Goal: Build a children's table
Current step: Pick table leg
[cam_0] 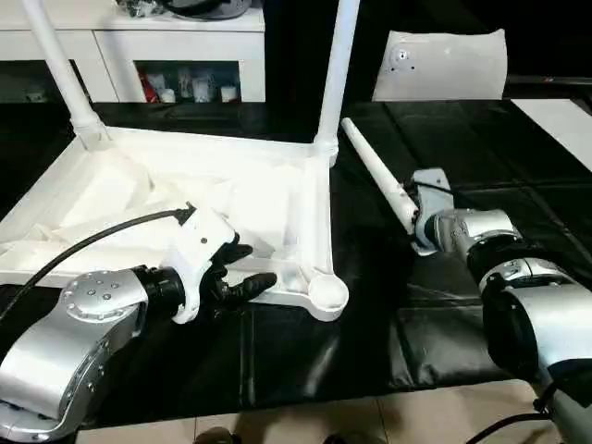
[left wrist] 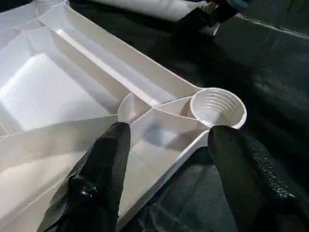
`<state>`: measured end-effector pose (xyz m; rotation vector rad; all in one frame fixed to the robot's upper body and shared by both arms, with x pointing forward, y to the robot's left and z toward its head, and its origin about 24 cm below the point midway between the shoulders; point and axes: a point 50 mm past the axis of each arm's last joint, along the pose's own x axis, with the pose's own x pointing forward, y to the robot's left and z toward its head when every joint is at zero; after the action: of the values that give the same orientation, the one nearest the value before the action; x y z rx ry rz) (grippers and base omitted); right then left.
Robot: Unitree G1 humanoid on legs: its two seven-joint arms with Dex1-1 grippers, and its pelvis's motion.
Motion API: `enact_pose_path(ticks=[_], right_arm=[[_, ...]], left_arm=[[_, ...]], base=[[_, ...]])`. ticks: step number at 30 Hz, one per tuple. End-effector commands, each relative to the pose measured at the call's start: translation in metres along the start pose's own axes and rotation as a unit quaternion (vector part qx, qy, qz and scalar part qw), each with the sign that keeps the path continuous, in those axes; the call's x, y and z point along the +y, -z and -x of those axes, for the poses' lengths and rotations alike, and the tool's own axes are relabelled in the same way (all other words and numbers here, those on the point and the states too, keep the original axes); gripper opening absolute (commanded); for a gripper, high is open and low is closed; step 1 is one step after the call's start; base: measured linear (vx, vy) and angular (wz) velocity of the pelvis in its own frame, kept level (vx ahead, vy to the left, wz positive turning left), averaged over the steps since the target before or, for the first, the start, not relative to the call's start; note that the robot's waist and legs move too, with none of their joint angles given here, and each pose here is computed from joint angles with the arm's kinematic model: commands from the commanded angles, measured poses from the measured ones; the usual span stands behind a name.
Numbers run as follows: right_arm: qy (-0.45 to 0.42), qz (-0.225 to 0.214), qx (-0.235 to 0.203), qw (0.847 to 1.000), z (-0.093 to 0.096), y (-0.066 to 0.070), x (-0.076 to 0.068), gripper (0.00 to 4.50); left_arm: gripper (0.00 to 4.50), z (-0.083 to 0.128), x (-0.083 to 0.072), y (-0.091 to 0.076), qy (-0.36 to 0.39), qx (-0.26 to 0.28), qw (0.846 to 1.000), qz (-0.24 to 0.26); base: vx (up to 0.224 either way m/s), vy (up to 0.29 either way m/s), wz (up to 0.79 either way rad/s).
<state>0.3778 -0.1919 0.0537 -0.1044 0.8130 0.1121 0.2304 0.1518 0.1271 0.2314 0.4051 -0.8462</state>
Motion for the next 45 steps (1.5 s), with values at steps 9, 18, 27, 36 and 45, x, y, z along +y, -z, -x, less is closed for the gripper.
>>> enact_pose_path(ticks=[9,18,27,36,45], right_arm=[[-0.018,-0.006,0.018,1.000,0.004,-0.002,-0.004,3.41],[-0.017,-0.016,0.014,1.000,0.005,-0.003,-0.006,2.78],[-0.015,-0.094,-0.031,0.995,0.008,-0.011,-0.013,2.72],[-0.038,-0.196,-0.310,0.930,0.034,-0.065,-0.022,2.72],[-0.227,-0.265,-0.468,0.812,0.075,-0.051,0.009,2.72]], left_arm=[[3.26,-0.001,-0.002,-0.008,0.003,-0.007,1.000,-0.020],[4.08,-0.004,0.000,-0.011,0.002,-0.010,1.000,-0.024],[4.50,-0.011,0.004,-0.010,-0.001,-0.017,1.000,-0.027],[4.50,-0.031,0.025,-0.021,-0.062,-0.086,0.994,0.005],[4.50,-0.041,0.046,-0.060,-0.105,-0.214,0.967,0.086]], base=[[0.000,0.000,0.00],[0.000,0.000,0.00],[0.000,0.000,0.00],[0.000,0.000,0.00],[0.000,0.000,0.00]])
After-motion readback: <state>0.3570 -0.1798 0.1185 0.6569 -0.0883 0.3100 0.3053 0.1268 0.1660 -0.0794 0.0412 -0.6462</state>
